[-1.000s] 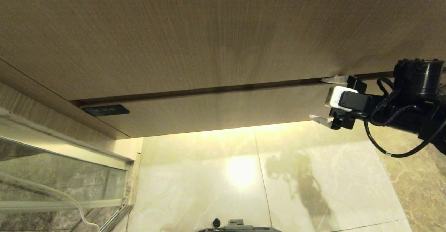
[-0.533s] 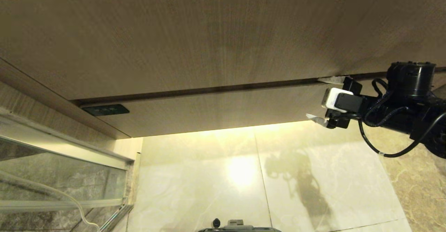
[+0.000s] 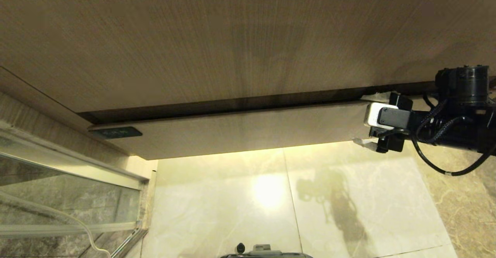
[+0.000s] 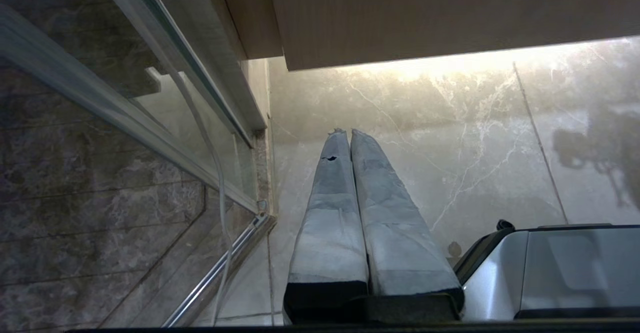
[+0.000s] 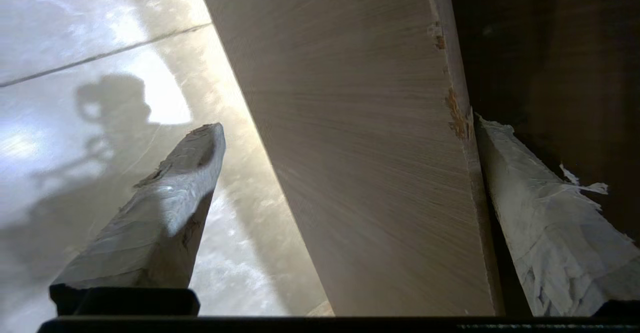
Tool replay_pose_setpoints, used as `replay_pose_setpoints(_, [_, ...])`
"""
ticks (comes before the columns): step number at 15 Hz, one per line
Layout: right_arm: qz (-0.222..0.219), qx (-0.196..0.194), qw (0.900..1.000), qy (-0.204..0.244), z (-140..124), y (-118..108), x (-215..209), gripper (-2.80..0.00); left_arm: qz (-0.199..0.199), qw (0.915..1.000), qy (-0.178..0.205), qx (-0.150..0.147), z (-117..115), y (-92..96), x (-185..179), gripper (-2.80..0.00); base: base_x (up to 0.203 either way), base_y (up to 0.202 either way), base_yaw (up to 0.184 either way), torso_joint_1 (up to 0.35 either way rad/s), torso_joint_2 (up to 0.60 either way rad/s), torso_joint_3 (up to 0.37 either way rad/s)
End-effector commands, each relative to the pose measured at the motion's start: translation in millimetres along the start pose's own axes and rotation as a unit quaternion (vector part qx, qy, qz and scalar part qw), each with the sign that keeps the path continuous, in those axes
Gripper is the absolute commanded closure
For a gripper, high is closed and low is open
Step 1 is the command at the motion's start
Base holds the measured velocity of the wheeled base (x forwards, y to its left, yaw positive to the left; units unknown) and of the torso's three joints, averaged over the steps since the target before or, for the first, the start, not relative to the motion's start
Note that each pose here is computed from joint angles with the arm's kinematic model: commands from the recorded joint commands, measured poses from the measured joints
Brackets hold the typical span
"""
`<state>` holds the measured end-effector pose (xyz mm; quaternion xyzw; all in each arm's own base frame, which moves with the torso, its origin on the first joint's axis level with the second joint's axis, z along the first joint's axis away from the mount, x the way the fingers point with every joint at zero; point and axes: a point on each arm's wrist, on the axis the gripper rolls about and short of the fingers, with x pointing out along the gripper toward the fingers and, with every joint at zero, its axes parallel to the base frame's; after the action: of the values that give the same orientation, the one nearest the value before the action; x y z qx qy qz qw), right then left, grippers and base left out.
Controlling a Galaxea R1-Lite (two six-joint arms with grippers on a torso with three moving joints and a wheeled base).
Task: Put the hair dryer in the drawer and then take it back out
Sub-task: Pull open the drawer
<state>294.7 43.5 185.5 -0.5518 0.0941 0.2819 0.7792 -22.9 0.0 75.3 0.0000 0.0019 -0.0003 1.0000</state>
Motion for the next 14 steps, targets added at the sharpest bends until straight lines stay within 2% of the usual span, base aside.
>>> replay_pose_setpoints(1, [0.009, 0.002, 1.000, 0.008, -2.4, 2.6, -6.4, -2.80, 0.000, 1.0000, 0.000, 0.000, -0.3, 0.0, 0.1, 0.00, 0.000, 0.000, 0.000, 0.000, 0.00, 0.000])
replay_pose_setpoints(4, [0.038, 0.019, 0.998, 0.045, -7.3, 9.6, -9.6, -2.80, 0.000, 1.0000, -0.001, 0.000, -0.2, 0.0, 0.0, 0.00, 0.000, 0.000, 0.000, 0.000, 0.00, 0.000])
replay_pose_setpoints(9, [0.031, 0.044, 0.998, 0.042, -5.0, 16.0, -28.9, -2.80, 0.000, 1.0000, -0.001, 0.000, -0.2, 0.0, 0.0, 0.00, 0.000, 0.000, 0.000, 0.000, 0.00, 0.000])
replay_pose_setpoints(12, [-0.020, 0.064, 0.997, 0.025, 7.4, 8.3, -66.6, -2.80, 0.000, 1.0000, 0.000, 0.000, -0.3, 0.0, 0.0, 0.00, 0.000, 0.000, 0.000, 0.000, 0.00, 0.000])
replay_pose_setpoints(14, [-0.063, 0.080, 0.995, 0.007, 19.8, 7.5, -112.8, -2.80, 0.000, 1.0000, -0.001, 0.000, 0.1, 0.0, 0.0, 0.00, 0.000, 0.000, 0.000, 0.000, 0.00, 0.000])
